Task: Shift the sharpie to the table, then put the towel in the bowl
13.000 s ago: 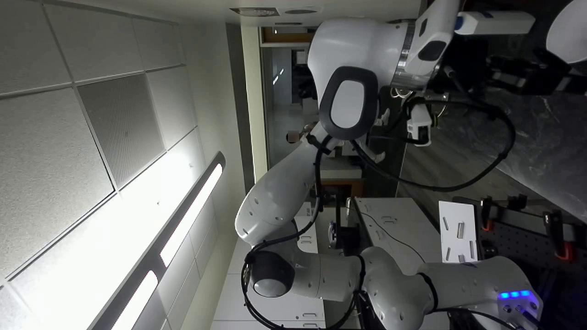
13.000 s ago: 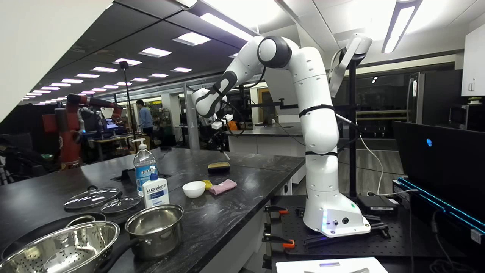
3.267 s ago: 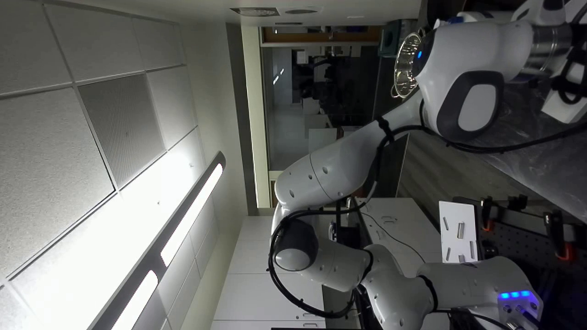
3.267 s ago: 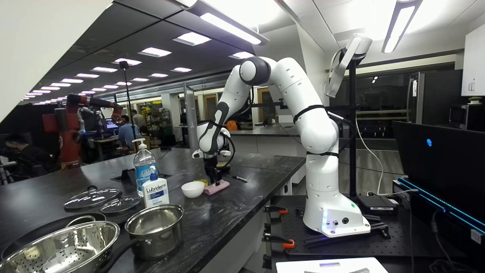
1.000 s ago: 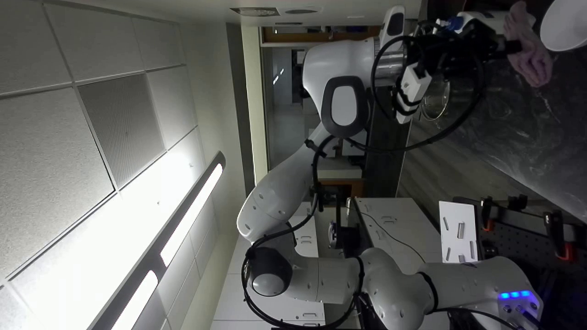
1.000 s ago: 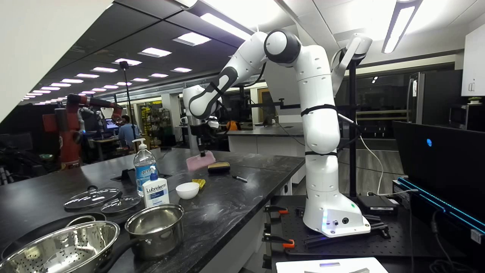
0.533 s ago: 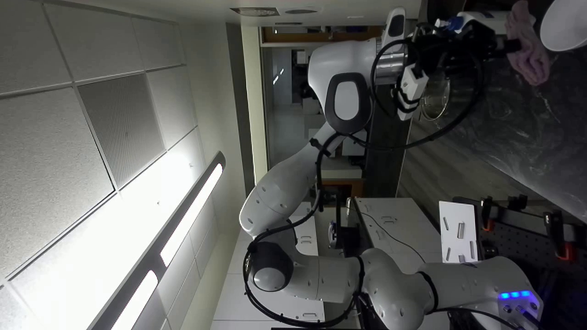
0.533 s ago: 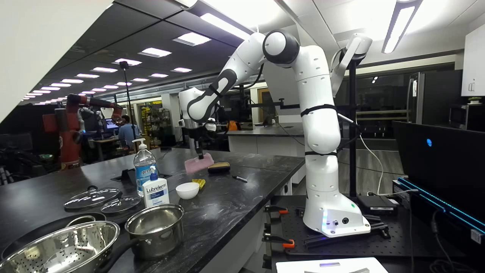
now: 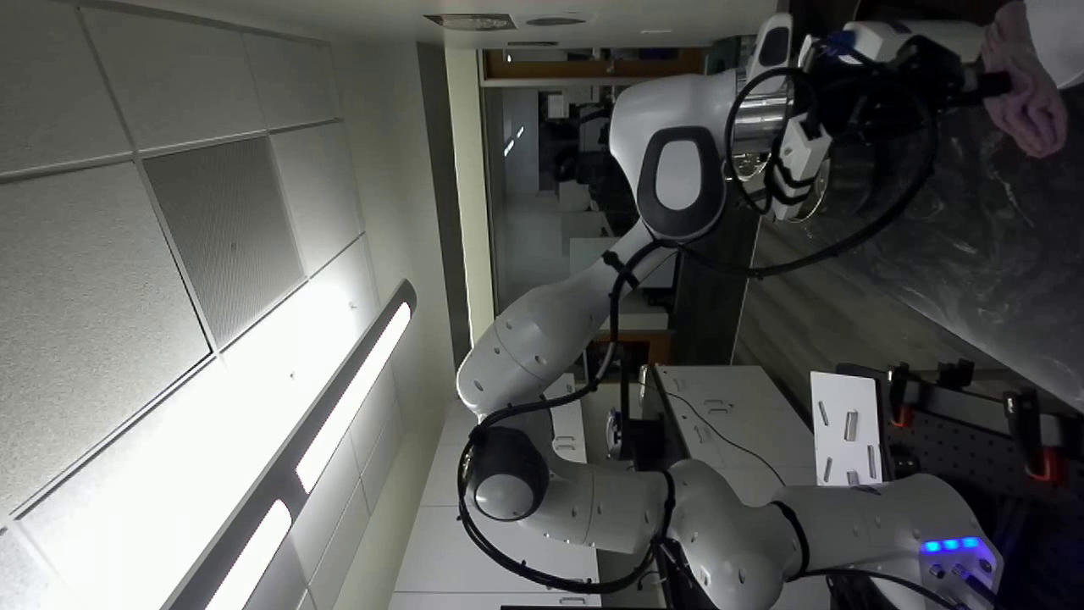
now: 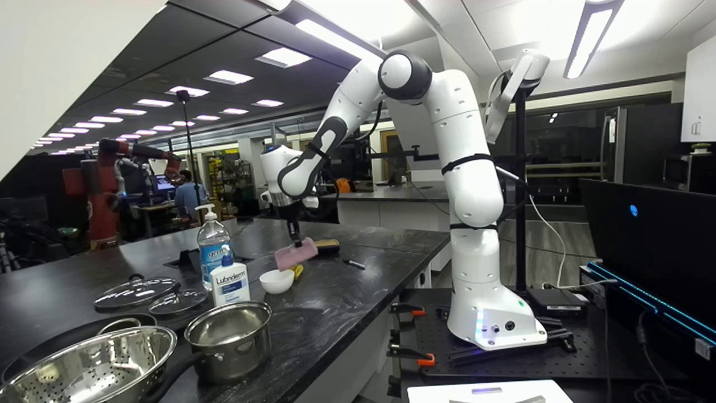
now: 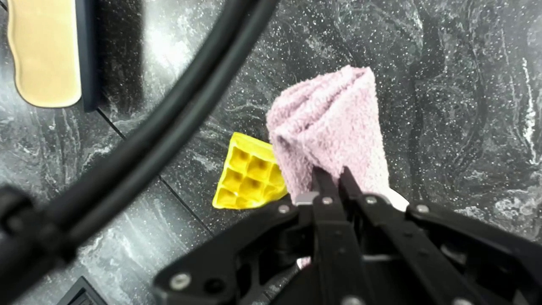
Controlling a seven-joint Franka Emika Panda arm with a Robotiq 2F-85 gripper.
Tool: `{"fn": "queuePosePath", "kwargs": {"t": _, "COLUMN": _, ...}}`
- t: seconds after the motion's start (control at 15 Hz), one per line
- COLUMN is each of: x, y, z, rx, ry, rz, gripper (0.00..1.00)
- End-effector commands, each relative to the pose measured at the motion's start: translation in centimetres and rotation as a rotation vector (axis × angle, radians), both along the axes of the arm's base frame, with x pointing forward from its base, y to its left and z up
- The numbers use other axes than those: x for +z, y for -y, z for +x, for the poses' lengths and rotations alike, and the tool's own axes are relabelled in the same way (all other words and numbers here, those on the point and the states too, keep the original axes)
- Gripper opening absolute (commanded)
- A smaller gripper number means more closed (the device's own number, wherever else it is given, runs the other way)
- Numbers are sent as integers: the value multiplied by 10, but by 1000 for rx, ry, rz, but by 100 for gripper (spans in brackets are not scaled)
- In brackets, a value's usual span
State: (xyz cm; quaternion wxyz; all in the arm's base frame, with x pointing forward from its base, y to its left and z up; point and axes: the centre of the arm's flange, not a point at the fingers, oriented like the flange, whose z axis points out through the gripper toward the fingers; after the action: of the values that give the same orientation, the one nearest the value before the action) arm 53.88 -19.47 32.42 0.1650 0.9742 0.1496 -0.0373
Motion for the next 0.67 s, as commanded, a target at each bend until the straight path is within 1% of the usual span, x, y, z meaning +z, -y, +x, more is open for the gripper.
{"fn": "queuePosePath", "kwargs": {"t": 0.0, "x": -15, "y": -4, "z": -3, "rx": 0, "ry": 21, "rz": -38, "gripper": 2}}
{"fn": "queuePosePath", "kwargs": {"t": 0.33, "x": -22, "y": -9, "z": 1, "rx": -15, "ry": 69, "rz": -44, "gripper": 2}}
{"fn": "queuePosePath", "kwargs": {"t": 0.6, "x": -24, "y": -14, "z": 6, "rx": -24, "ry": 111, "rz": -77, "gripper": 2}}
